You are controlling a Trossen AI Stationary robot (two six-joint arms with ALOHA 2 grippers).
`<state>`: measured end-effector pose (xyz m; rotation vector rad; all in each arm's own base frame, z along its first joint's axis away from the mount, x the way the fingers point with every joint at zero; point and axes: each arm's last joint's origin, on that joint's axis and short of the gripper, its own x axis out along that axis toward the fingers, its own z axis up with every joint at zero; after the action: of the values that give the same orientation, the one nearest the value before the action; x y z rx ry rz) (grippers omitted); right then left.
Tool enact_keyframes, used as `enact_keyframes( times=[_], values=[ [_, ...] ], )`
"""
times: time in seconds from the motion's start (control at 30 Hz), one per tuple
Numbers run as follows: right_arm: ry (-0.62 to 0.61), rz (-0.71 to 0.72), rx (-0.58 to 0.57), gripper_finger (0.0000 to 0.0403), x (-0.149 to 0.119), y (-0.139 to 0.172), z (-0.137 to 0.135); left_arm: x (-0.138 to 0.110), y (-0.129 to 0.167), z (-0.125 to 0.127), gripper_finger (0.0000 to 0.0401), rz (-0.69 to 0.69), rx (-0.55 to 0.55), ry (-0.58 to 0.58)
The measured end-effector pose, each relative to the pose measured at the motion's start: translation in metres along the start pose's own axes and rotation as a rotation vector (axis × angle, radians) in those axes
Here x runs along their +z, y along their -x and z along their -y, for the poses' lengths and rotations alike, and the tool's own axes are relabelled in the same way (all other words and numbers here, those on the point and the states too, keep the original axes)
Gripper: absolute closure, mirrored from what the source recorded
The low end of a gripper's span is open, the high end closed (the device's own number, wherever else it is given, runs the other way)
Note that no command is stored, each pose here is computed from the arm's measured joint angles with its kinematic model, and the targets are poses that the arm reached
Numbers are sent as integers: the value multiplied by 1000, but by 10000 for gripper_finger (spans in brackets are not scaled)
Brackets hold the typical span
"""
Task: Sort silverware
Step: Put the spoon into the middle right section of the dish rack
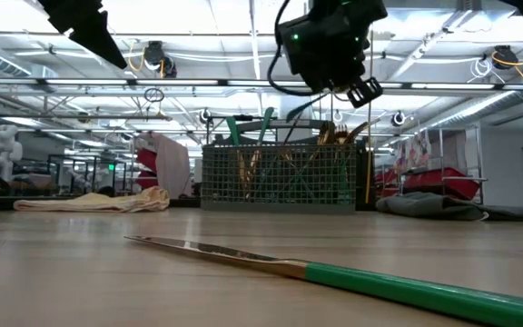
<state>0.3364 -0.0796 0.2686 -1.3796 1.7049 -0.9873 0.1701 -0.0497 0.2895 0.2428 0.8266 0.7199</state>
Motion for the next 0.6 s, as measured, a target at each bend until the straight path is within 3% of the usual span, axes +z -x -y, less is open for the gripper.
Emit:
enact_keyframes(
  times=[0.07, 0.23, 0.6],
  values=[
    [69, -20, -58, 403, 1, -3, 1, 0, 0, 0, 393, 1, -1, 1],
    [194, -52, -44, 403, 4, -14, 1, 1, 0, 1, 393, 14, 0, 14],
    [237, -124, 13, 403, 12, -47, 5, 2, 0, 1, 393, 25, 12, 16]
  ],
)
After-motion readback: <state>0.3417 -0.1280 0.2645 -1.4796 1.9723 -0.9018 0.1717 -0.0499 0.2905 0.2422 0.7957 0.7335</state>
